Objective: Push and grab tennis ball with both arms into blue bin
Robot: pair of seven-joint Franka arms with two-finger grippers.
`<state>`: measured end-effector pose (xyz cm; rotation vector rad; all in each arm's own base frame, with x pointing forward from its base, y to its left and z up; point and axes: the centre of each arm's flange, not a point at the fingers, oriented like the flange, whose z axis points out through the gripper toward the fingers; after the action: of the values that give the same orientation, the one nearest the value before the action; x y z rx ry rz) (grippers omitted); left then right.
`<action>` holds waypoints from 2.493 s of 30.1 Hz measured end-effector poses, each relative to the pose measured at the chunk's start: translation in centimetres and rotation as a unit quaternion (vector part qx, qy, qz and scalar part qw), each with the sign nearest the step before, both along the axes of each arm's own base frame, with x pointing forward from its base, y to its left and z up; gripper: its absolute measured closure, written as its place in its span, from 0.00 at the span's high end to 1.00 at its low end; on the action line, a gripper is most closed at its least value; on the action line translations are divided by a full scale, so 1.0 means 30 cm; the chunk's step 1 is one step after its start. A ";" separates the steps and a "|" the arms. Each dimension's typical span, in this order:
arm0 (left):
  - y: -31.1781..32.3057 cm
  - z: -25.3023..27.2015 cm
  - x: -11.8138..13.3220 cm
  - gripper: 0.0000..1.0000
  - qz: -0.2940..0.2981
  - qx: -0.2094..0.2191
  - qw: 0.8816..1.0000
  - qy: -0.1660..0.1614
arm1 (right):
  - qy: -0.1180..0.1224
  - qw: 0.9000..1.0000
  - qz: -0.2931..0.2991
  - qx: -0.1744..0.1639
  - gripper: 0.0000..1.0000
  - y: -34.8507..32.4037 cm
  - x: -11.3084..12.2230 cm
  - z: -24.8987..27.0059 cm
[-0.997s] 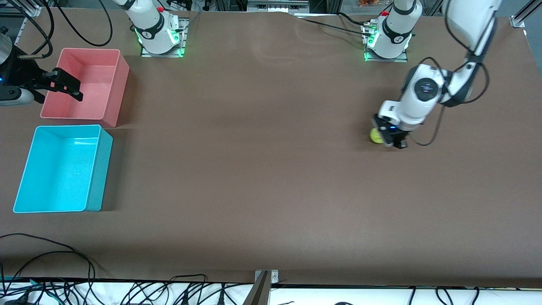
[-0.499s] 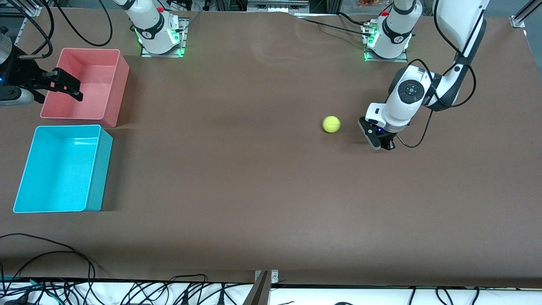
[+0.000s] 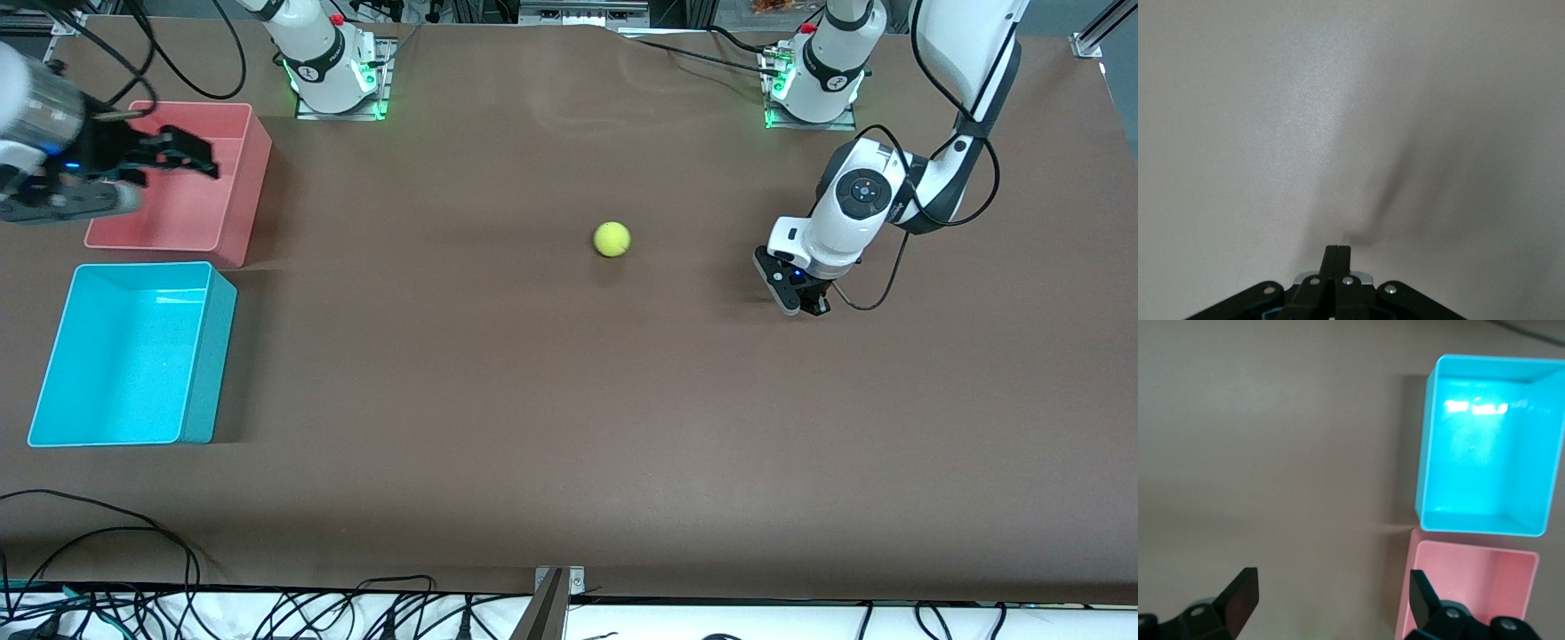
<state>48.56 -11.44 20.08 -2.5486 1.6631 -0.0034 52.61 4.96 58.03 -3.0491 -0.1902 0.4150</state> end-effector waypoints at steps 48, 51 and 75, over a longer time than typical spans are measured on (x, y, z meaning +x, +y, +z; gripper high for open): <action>0.004 0.020 0.020 0.01 0.000 -0.001 1.000 -0.008 | 0.026 0.997 0.030 0.063 1.00 0.443 -0.435 -1.036; 0.005 0.039 0.029 0.01 0.001 -0.001 1.000 -0.014 | 0.033 0.997 0.030 0.065 1.00 0.468 -0.452 -1.081; 0.110 0.412 0.029 0.77 0.027 0.050 0.998 -0.031 | 0.035 0.997 0.011 0.069 1.00 0.691 -0.568 -1.268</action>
<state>49.44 -8.14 32.45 -2.4932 1.5325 0.0043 35.58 25.68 19.98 -2.8956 -0.2387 0.4883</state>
